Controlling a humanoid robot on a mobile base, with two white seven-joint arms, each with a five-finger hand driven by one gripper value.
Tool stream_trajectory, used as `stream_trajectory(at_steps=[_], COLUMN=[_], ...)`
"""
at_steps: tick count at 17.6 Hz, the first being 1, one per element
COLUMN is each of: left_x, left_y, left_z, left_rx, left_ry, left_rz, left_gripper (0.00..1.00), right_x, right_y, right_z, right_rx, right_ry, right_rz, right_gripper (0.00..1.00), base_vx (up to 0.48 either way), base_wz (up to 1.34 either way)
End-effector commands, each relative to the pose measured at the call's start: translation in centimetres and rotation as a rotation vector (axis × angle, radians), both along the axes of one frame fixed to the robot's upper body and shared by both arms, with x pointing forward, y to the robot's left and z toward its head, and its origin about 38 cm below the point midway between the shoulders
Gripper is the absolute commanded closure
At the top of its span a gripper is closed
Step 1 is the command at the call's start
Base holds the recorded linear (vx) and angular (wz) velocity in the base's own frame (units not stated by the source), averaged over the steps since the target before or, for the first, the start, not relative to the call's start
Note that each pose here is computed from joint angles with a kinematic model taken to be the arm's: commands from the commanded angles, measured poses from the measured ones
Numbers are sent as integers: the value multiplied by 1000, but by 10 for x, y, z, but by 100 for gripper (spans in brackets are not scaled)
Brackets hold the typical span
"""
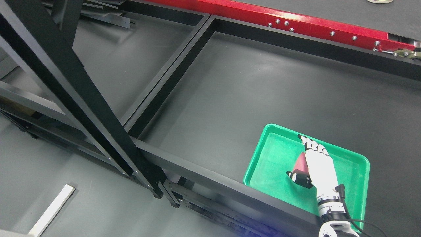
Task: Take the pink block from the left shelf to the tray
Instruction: 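Reach the right hand into the green tray onto the pink cube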
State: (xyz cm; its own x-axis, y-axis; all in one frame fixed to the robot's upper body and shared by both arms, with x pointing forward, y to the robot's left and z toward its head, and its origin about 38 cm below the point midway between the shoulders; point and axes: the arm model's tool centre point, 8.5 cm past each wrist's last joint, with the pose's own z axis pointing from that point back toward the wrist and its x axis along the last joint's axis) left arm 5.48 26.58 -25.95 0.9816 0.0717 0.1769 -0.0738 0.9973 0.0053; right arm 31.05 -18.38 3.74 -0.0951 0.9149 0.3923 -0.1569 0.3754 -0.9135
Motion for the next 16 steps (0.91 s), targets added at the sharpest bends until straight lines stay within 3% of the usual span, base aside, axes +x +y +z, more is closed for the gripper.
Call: stream_trajectory(at_steps=[1, 6, 12, 14, 16], left_x=[6, 6, 6, 6, 6], left_y=[12, 12, 12, 12, 12], left_z=[1, 1, 1, 1, 1], left_rx=[19, 19, 19, 19, 19], left_ry=[-17, -17, -17, -17, -17], left_rz=[7, 7, 7, 7, 7], left_gripper=[0, 0, 0, 0, 0], right_x=[-3, -15, -17, -16, -15], right_y=[-12, -24, -38, -42, -47], right_z=[-12, -23, -26, -24, -24], right_rx=[-31, -66, -97, -97, -97], right_ry=[43, 87, 99, 94, 98], right_rz=[-29, -38, -60, -77, -105], right_gripper=[1, 1, 2, 7, 24], base_vx=[68, 48, 8, 0, 0], base_wz=[-1, 0, 0, 0, 0])
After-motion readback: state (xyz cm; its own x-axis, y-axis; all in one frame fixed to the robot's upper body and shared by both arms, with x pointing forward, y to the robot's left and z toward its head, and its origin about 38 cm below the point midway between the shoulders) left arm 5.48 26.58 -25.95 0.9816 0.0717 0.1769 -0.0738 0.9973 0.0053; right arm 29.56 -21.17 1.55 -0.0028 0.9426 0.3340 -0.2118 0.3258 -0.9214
